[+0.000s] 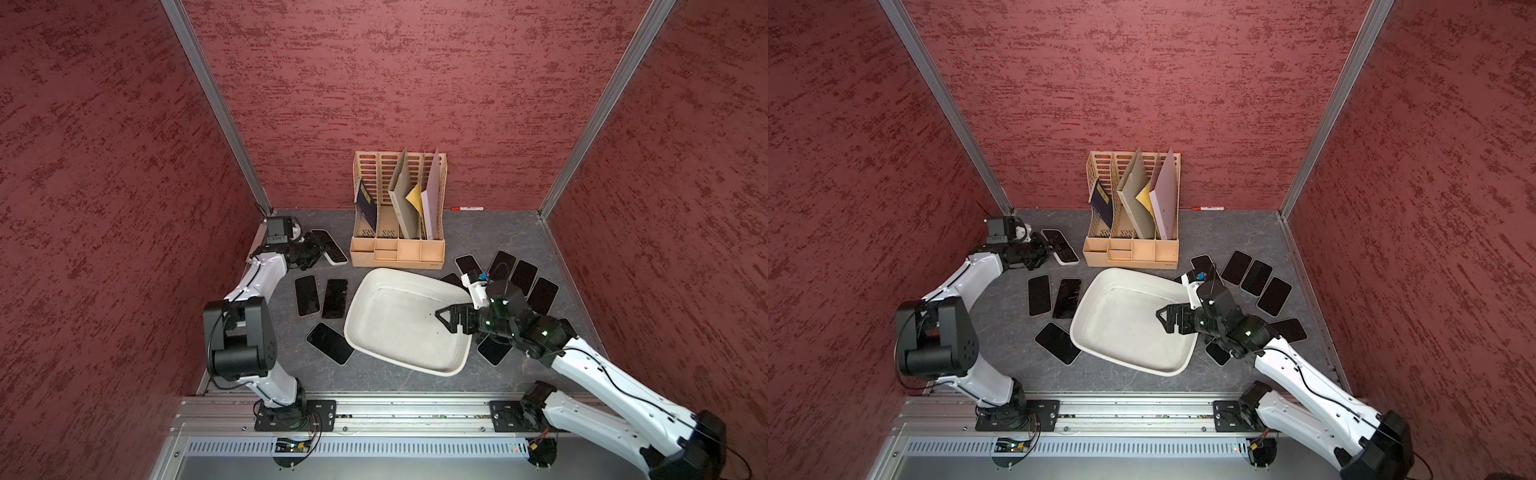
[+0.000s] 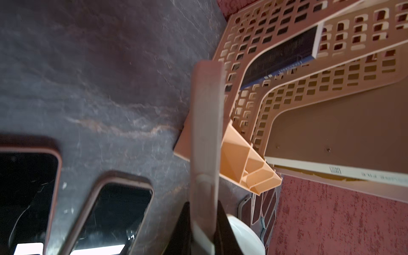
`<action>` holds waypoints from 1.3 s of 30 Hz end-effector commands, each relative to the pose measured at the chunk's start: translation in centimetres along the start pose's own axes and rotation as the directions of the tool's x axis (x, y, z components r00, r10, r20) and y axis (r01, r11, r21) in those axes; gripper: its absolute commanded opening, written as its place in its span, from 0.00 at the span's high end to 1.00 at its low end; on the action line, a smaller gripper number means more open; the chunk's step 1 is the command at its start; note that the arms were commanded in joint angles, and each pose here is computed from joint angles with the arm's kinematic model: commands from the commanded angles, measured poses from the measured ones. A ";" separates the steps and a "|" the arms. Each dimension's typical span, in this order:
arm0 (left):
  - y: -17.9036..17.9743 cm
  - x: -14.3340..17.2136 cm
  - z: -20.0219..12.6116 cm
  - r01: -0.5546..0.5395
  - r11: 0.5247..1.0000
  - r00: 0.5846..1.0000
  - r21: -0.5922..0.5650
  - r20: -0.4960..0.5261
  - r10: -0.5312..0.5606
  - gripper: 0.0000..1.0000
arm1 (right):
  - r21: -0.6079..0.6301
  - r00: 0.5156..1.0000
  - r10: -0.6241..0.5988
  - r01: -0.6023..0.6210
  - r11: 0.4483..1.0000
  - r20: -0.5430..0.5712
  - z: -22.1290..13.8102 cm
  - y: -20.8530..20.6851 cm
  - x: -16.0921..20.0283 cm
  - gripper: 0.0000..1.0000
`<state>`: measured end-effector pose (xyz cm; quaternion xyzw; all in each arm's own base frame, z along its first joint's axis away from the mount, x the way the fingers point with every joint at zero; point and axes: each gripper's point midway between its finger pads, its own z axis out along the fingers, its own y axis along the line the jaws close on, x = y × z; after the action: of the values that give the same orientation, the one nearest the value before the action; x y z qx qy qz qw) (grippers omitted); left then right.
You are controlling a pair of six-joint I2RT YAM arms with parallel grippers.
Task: Take the phone out of the storage box
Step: Place the phone at the center of the board.
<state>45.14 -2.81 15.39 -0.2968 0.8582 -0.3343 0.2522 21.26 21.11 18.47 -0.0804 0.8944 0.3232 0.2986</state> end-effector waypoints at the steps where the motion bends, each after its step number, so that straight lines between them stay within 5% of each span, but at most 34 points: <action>1: -1.2 -3.0 2.0 -0.061 0.996 0.998 0.057 0.017 0.060 1.00 | 0.030 0.998 0.014 -0.016 0.999 0.058 -0.5 0.4 -1.9 0.02; 10: 1.5 -4.7 9.4 -0.014 1.000 0.995 0.026 -0.096 0.017 1.00 | 0.099 0.994 0.028 -0.039 0.994 0.104 0.1 -0.4 -3.4 0.02; 19: 4.6 -2.2 10.7 0.005 1.000 0.987 -0.023 -0.163 -0.009 0.98 | 0.123 0.994 -0.020 0.007 0.992 0.108 1.0 -0.1 -4.8 0.02; 27: 5.7 -0.8 8.6 -0.024 0.997 0.987 -0.075 -0.159 0.012 0.40 | 0.129 0.991 -0.074 0.059 0.990 0.114 1.2 0.0 -5.7 0.02; 28: 5.6 -0.7 8.1 -0.031 0.997 0.988 -0.077 -0.153 0.019 0.30 | 0.134 0.990 -0.078 0.062 0.989 0.117 1.2 -0.2 -5.8 0.02; 29: 5.6 -0.6 7.6 -0.036 0.996 0.989 -0.081 -0.149 0.024 0.04 | 0.140 0.989 -0.085 0.067 0.988 0.124 1.1 -0.4 -6.1 0.02; 34: 4.3 -0.3 3.8 -0.097 0.992 0.992 -0.075 -0.084 0.090 0.00 | 0.204 0.982 -0.066 0.029 0.979 0.176 0.4 -3.0 -8.1 0.02; 39: 1.9 -1.2 -3.2 -0.251 0.965 0.956 -0.076 0.135 0.259 0.00 | 0.333 0.959 -0.006 -0.093 0.938 0.284 -1.2 -8.5 -11.6 0.02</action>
<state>43.90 -1.39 12.84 -0.2434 0.8867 -0.2922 0.2627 30.21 15.67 19.28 0.0063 0.9039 0.2066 0.3744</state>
